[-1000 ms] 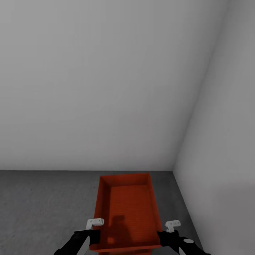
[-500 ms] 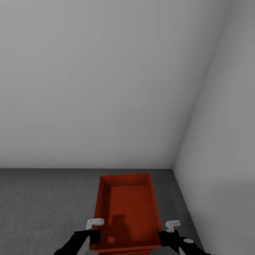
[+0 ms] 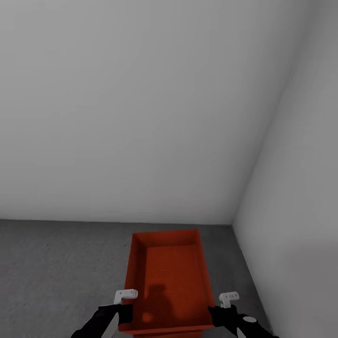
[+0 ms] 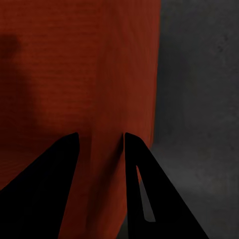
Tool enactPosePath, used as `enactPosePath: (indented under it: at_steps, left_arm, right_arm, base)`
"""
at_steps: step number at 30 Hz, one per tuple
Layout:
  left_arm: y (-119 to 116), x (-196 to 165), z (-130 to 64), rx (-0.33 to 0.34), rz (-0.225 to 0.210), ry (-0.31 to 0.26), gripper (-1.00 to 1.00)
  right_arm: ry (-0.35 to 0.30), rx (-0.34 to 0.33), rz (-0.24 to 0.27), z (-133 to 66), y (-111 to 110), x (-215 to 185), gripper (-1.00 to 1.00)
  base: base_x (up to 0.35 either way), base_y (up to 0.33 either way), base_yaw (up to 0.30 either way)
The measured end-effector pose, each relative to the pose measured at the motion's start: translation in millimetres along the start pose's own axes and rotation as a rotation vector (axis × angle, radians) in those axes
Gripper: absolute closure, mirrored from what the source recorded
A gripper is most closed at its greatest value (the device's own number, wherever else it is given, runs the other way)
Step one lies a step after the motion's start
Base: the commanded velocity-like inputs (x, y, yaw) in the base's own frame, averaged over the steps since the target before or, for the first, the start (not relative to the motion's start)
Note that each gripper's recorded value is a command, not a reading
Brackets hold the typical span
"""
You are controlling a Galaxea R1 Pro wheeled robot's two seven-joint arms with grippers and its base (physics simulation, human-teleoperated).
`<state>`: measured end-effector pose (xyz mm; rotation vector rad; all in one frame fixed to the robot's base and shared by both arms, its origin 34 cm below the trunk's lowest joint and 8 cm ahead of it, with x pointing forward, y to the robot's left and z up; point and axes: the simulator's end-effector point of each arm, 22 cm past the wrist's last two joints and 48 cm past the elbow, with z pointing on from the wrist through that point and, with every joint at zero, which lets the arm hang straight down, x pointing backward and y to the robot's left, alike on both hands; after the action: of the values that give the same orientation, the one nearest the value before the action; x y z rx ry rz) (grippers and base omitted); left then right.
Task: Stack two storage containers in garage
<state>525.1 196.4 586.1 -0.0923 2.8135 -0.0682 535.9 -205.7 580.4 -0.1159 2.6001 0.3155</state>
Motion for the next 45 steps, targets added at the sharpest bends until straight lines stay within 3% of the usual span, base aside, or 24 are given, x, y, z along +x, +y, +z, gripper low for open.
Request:
enactPosePath:
  at_steps: [12,45]
  left_arm:
    - [0.0,-0.3,0.0,0.0,0.001,0.0,1.0]
    - [0.0,-0.3,-0.1,0.0,0.001,0.0,1.0]
  right_arm:
    - [0.0,0.0,0.0,0.0,0.0,0.0,1.0]
    - [0.0,0.0,0.0,0.0,0.0,0.0,1.0]
  base:
    - [0.0,0.0,0.169]
    - [0.015,-0.018,-0.046]
